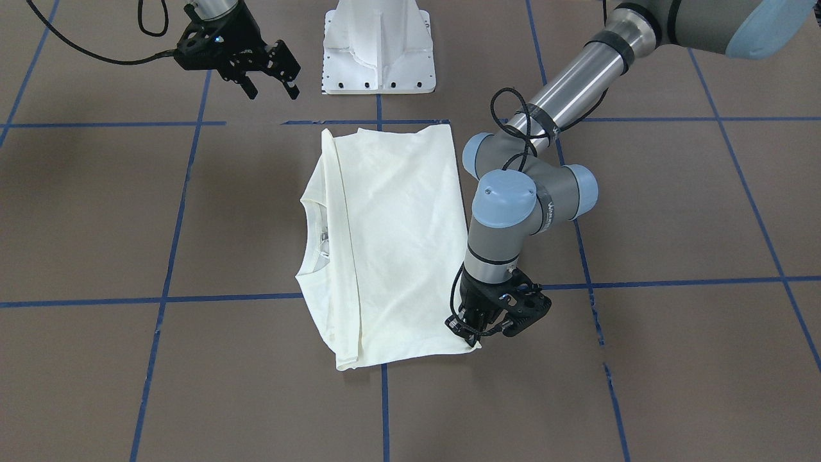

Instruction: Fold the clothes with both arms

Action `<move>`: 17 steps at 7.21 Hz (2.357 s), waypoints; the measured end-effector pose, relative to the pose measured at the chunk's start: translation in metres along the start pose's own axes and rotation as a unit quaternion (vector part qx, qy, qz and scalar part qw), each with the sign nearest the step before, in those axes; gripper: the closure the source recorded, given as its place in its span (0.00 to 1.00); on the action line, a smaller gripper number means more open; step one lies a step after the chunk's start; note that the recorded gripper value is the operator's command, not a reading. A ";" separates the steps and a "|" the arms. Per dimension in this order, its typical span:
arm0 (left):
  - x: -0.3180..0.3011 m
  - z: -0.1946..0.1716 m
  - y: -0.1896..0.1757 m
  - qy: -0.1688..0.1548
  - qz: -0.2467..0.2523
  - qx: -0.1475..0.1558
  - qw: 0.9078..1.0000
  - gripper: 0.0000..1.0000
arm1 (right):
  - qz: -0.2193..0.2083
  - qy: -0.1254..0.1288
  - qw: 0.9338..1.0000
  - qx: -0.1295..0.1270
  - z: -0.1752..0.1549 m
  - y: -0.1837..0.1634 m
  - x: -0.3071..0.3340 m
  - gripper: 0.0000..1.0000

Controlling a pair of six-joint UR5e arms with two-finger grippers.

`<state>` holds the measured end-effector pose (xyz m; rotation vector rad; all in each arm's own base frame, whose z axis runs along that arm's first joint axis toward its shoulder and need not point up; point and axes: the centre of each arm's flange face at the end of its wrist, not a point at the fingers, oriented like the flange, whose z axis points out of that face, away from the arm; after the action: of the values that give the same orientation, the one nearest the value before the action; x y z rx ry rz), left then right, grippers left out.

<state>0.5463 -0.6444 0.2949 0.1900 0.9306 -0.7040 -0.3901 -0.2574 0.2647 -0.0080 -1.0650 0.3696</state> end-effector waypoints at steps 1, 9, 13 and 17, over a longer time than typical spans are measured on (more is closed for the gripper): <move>0.000 0.001 0.000 0.005 0.010 0.001 1.000 0.00 | 0.000 0.000 1.000 0.002 0.002 0.000 -0.001 0.00; -0.067 -0.142 -0.009 -0.026 0.138 -0.045 0.989 0.00 | -0.126 0.084 0.988 0.023 0.100 -0.029 -0.078 0.00; -0.100 -0.202 0.026 -0.007 0.158 -0.063 0.985 0.00 | -0.205 0.155 0.966 -0.001 0.161 -0.021 -0.118 0.00; -0.103 -0.205 0.032 -0.006 0.157 -0.074 0.985 0.00 | -0.244 0.221 0.943 -0.051 0.175 0.001 -0.105 0.00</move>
<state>0.3888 -0.4815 0.2485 0.1950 0.9127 -0.3428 -0.5849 -0.3181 0.2615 0.0768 -0.6084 -0.1372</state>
